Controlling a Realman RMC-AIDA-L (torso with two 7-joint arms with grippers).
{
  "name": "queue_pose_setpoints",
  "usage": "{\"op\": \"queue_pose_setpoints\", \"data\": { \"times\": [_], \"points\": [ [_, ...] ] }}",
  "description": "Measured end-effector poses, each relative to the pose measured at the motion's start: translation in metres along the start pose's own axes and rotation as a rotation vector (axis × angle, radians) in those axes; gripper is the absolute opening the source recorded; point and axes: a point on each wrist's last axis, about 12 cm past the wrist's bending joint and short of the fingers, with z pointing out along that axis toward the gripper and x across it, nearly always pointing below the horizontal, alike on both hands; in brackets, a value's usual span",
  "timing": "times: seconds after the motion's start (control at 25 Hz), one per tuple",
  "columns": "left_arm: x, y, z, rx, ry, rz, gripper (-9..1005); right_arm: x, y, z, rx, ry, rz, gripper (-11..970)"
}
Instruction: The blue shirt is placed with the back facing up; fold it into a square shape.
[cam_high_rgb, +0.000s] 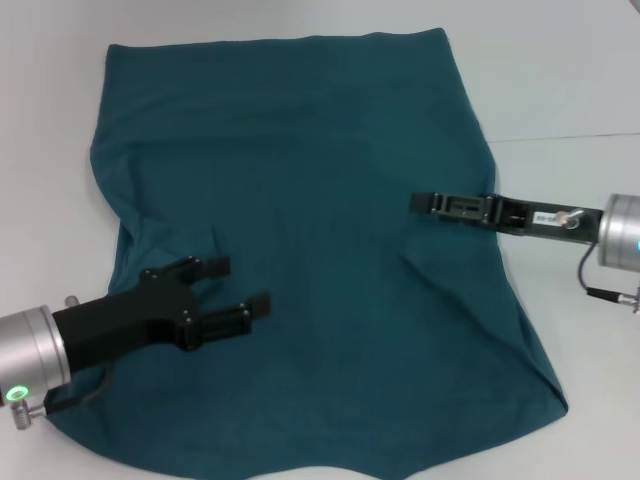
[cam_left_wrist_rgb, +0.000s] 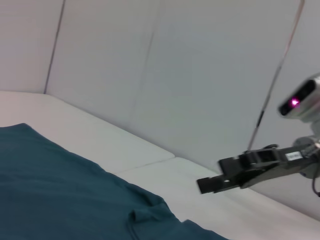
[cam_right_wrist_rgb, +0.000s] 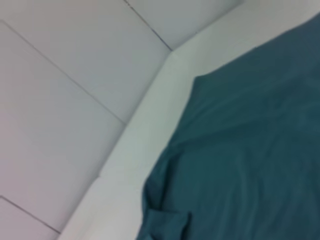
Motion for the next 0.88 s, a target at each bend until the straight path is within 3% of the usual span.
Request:
{"op": "queue_pose_setpoints", "data": {
  "times": [0.36, 0.6, 0.88],
  "points": [
    [0.004, 0.009, -0.021, -0.091, -0.029, -0.133, 904, 0.005, -0.001, -0.010, -0.019, -0.021, -0.010, 935],
    [0.010, 0.023, -0.046, -0.249, 0.005, -0.188, 904, 0.003, 0.000, -0.007, -0.018, -0.034, -0.016, 934],
    [0.022, 0.031, -0.070, -0.357, 0.035, -0.220, 904, 0.003, 0.002, -0.003, -0.020, -0.039, -0.005, 935]
  ]
}}
